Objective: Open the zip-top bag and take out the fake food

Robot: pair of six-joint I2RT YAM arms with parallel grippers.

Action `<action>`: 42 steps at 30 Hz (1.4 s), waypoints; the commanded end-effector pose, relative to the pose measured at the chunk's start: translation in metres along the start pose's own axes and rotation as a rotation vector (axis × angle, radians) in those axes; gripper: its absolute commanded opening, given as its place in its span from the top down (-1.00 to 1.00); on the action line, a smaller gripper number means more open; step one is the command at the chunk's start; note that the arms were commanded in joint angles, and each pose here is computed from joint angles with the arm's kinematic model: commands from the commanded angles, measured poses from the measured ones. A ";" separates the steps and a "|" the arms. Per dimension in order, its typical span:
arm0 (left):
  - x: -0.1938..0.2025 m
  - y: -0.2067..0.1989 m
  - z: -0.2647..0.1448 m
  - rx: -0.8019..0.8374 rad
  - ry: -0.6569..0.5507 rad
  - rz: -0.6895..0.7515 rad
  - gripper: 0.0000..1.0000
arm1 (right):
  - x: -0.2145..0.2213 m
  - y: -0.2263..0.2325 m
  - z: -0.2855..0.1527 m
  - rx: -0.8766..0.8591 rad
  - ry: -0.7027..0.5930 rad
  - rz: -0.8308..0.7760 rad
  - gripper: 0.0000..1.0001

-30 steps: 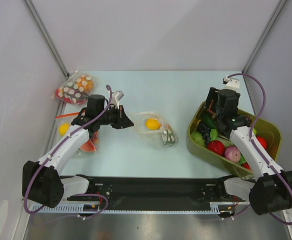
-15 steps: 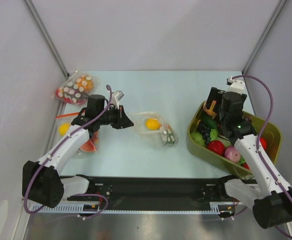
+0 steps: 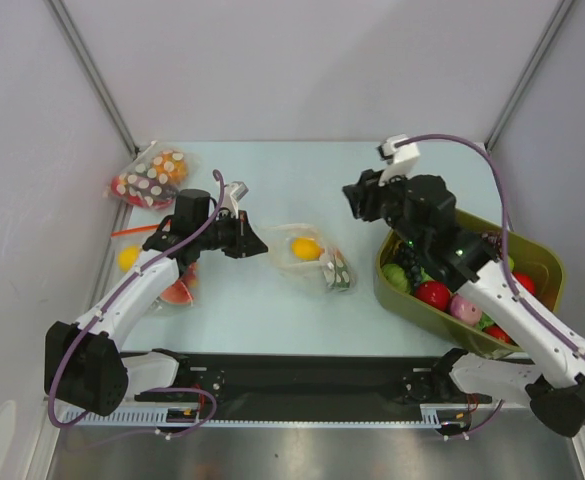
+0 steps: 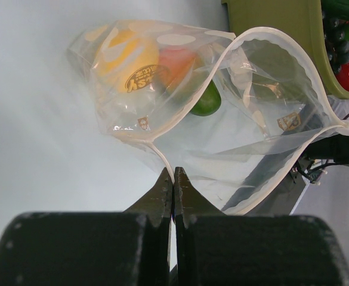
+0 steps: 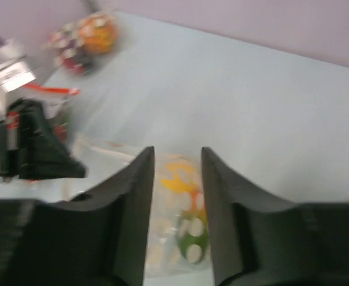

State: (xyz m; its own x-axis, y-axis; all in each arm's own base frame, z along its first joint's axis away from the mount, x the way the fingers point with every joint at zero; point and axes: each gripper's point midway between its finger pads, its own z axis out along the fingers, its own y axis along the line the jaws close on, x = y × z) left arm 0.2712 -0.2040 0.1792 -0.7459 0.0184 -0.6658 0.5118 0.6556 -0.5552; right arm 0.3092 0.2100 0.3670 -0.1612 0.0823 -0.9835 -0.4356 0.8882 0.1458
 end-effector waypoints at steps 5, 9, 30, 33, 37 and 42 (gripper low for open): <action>-0.015 -0.011 -0.006 0.021 -0.043 0.053 0.99 | 0.052 0.129 0.023 -0.537 0.216 0.052 0.42; -0.015 -0.011 -0.006 0.021 -0.045 0.055 0.99 | 0.097 0.157 0.032 -0.587 0.397 -0.021 0.41; -0.016 -0.025 -0.006 0.046 -0.047 0.100 0.99 | 0.273 0.055 0.051 -0.019 0.885 -0.392 0.24; -0.017 -0.029 -0.008 0.054 -0.052 0.111 0.99 | 0.283 0.035 0.050 0.085 0.906 -0.416 0.14; -0.018 -0.037 -0.009 0.090 -0.053 0.118 0.99 | 0.286 0.017 0.048 0.173 0.908 -0.446 -0.06; -0.018 -0.046 -0.010 0.124 -0.056 0.127 0.99 | 0.298 -0.006 0.049 0.242 0.924 -0.407 -0.22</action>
State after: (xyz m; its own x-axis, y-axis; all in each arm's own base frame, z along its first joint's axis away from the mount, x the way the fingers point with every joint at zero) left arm 0.2554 -0.2203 0.1854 -0.7314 0.0661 -0.6787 0.5689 0.6080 -0.5538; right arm 0.2965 0.2846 0.0791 -0.6547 -0.5628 -0.5047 -0.5264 0.8186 -0.2299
